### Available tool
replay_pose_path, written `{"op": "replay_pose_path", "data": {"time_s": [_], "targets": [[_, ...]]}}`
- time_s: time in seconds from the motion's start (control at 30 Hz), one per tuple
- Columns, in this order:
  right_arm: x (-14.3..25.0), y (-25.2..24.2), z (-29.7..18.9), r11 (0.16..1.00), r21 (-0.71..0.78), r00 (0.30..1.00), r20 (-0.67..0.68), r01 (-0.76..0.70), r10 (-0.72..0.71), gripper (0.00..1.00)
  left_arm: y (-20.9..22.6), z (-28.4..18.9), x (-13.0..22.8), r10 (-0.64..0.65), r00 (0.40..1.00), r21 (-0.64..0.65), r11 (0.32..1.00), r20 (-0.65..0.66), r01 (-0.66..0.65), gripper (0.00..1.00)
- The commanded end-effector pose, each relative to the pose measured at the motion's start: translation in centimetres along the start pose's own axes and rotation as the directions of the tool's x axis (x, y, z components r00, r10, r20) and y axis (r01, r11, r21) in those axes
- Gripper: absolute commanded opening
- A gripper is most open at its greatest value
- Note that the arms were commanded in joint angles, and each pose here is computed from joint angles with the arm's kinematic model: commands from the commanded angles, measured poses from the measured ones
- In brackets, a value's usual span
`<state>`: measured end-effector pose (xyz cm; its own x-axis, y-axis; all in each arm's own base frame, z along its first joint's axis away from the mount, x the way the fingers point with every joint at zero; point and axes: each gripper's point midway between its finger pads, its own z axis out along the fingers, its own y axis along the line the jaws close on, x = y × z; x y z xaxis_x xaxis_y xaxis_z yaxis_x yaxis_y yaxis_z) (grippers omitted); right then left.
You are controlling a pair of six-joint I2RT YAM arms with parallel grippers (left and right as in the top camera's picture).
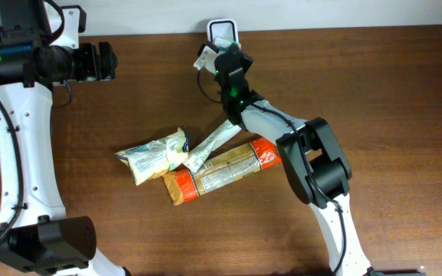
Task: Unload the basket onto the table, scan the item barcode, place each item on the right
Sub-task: 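Carry the tissue pack with right gripper and hold it at the scanner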
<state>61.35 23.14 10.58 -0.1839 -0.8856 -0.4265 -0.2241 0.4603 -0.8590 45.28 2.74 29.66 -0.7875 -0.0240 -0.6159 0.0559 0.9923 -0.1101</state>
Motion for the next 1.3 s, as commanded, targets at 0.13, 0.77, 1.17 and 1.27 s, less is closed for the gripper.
{"op": "replay_pose_path", "data": {"time_s": [0.13, 0.77, 1.17, 1.27], "targets": [[-7.9, -9.5, -8.4, 0.787, -0.432, 0.877, -0.023, -0.441, 0.48, 0.04, 0.0, -0.3, -0.2, 0.016, 1.0, 0.002, 1.0, 0.01, -0.016, 0.99], [-5.7, -15.2, -7.2, 0.846, -0.041, 0.836, -0.187, -0.531, 0.515, 0.04, 0.0, -0.3, -0.2, 0.016, 1.0, 0.002, 1.0, 0.01, -0.016, 0.99], [-0.6, -3.7, 2.3, 0.978, -0.149, 0.967, -0.233, -0.146, 0.108, 0.04, 0.0, -0.3, -0.2, 0.016, 1.0, 0.002, 1.0, 0.01, -0.016, 0.99], [-0.4, -3.4, 2.5, 0.978, -0.152, 0.966, -0.235, -0.144, 0.106, 0.04, 0.0, -0.3, -0.2, 0.016, 1.0, 0.002, 1.0, 0.01, -0.016, 0.99]]}}
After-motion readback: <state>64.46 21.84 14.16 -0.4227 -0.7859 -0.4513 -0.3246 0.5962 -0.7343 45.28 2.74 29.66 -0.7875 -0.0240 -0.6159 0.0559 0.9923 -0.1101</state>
